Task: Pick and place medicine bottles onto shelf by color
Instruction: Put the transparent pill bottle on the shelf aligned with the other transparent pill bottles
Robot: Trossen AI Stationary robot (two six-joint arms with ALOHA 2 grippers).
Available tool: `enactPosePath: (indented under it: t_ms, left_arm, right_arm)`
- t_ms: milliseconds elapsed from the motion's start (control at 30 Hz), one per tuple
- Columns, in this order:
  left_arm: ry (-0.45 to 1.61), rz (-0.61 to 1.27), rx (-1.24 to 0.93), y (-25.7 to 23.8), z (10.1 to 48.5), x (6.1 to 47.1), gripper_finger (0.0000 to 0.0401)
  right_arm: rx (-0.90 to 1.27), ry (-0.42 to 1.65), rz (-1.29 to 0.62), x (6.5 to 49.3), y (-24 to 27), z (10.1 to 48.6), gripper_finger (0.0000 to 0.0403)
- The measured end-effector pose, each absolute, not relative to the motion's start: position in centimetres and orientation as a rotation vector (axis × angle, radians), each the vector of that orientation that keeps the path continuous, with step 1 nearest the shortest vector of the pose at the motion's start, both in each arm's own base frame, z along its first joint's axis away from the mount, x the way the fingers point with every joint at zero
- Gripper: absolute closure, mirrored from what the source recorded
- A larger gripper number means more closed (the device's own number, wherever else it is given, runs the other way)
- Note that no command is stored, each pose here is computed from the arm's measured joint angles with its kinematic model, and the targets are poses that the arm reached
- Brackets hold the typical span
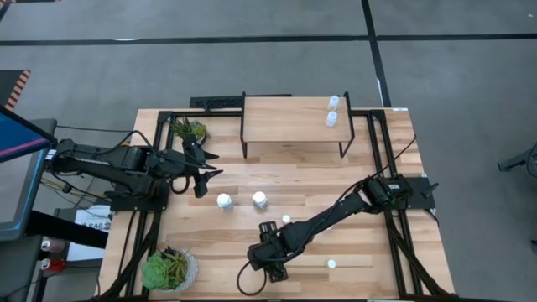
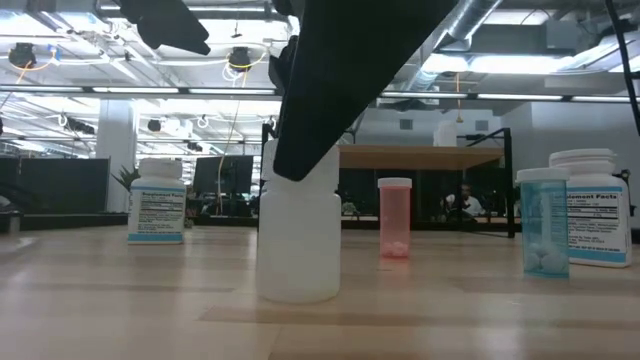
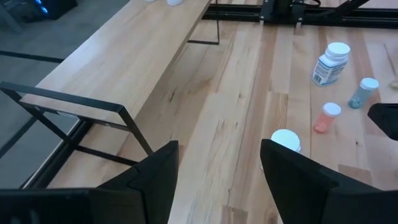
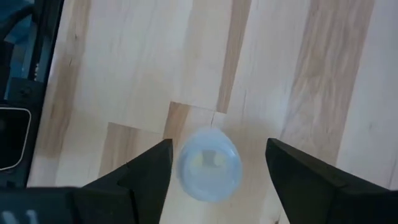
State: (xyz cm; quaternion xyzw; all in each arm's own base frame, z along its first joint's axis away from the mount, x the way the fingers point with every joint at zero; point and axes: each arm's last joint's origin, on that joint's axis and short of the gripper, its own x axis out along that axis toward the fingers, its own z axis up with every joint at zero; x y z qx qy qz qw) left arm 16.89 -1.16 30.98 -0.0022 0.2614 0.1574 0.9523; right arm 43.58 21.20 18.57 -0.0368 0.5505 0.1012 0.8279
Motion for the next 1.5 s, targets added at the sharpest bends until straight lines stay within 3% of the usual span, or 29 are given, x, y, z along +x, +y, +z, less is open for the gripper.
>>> enactPosePath:
  t_ms: [367,567,867,1067,1500]
  left_arm:
    - [0.541,0.320,-0.004,-1.2,30.9,16.8,0.0186]
    - [0.541,0.320,-0.006,-1.2,30.9,16.8,0.0186]
    - [0.547,0.270,-0.036,-1.3,30.9,16.9,0.0186]
    - [0.545,0.268,-0.055,-1.3,30.9,16.9,0.0186]
    - [0.531,0.294,-0.148,-1.3,30.9,16.9,0.0186]
  right_arm:
    - [-0.048,1.179,0.203,43.5,21.2,18.6,0.0225]
    - [0.102,1.191,0.125,43.5,21.2,19.0,0.0284]
    - [0.330,1.141,-0.012,41.8,18.7,27.0,0.0285]
    - [0.327,1.089,-0.147,38.1,15.9,33.0,0.0283]
    - [0.220,1.029,-0.651,30.5,2.0,41.0,0.0283]
